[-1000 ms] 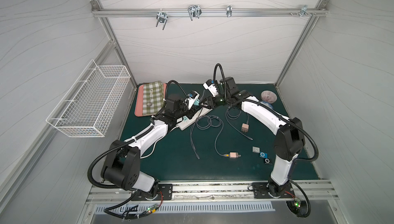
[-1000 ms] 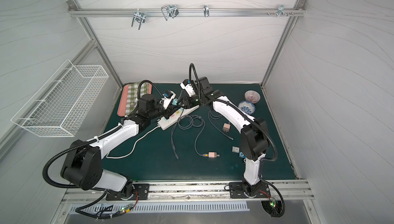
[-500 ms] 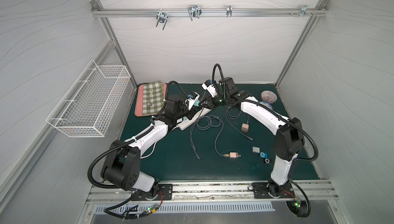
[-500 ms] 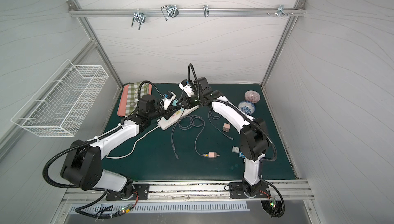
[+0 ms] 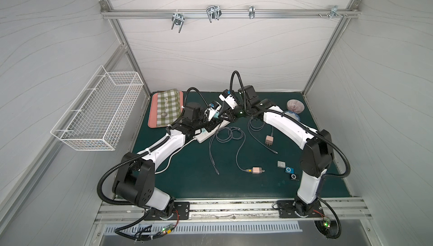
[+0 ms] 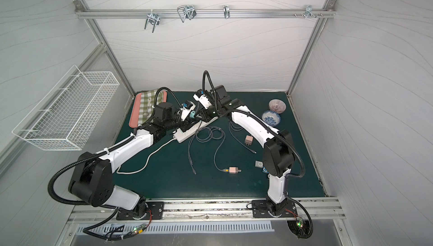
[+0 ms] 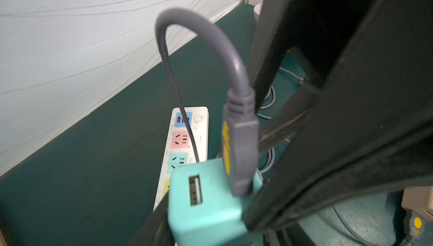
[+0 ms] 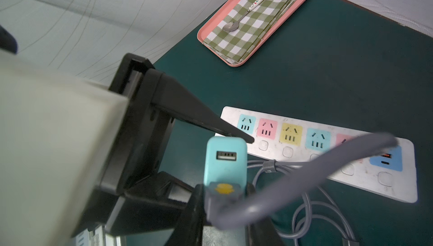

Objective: Charge mp3
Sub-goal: Pick up the plug from the center of the board.

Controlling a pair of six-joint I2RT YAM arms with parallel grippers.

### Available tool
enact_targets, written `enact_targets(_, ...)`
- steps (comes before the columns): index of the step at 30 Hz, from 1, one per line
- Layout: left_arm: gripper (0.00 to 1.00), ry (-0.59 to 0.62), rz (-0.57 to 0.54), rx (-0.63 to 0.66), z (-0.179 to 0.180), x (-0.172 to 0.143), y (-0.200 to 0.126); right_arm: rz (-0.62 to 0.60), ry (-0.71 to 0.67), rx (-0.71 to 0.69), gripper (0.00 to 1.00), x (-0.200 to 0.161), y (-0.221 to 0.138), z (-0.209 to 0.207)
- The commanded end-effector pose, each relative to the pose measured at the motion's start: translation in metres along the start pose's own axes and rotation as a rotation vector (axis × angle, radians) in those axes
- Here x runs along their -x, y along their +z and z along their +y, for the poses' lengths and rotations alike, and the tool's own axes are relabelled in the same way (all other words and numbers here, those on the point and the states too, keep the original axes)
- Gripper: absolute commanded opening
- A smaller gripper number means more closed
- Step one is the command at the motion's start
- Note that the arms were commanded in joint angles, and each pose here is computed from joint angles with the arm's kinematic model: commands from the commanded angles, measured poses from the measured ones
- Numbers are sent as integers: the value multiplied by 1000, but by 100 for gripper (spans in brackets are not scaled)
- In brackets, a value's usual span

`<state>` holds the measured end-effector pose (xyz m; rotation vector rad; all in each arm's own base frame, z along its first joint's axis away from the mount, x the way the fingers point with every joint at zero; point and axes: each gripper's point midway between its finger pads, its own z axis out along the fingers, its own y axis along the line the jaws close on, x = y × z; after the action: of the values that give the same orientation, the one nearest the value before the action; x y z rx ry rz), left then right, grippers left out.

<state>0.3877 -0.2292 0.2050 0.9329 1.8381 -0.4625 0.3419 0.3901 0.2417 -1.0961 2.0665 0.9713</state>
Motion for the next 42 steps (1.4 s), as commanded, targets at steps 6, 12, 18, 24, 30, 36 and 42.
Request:
enact_targets(6,55,60,-133,-21,-2,51,0,33,-62,66,7,-6,3,27)
enact_targets(12,41,44,-86,-32,-2,43,3,54,-90,60,6,-11,5,30)
enact_targets(18,31,15,-84,-32,-1,45,5,70,-106,71,7,-17,7,35)
enact_targets(24,21,-18,-74,-45,-1,45,7,65,-111,80,15,-14,7,37)
enact_targets(30,13,-34,-117,-9,2,47,2,29,-11,47,40,-4,-4,22)
enact_targets(36,10,-47,-161,14,4,51,-2,-98,76,74,48,14,-29,10)
enact_targets(42,9,-106,-184,30,10,56,-1,-115,64,50,52,12,-40,7)
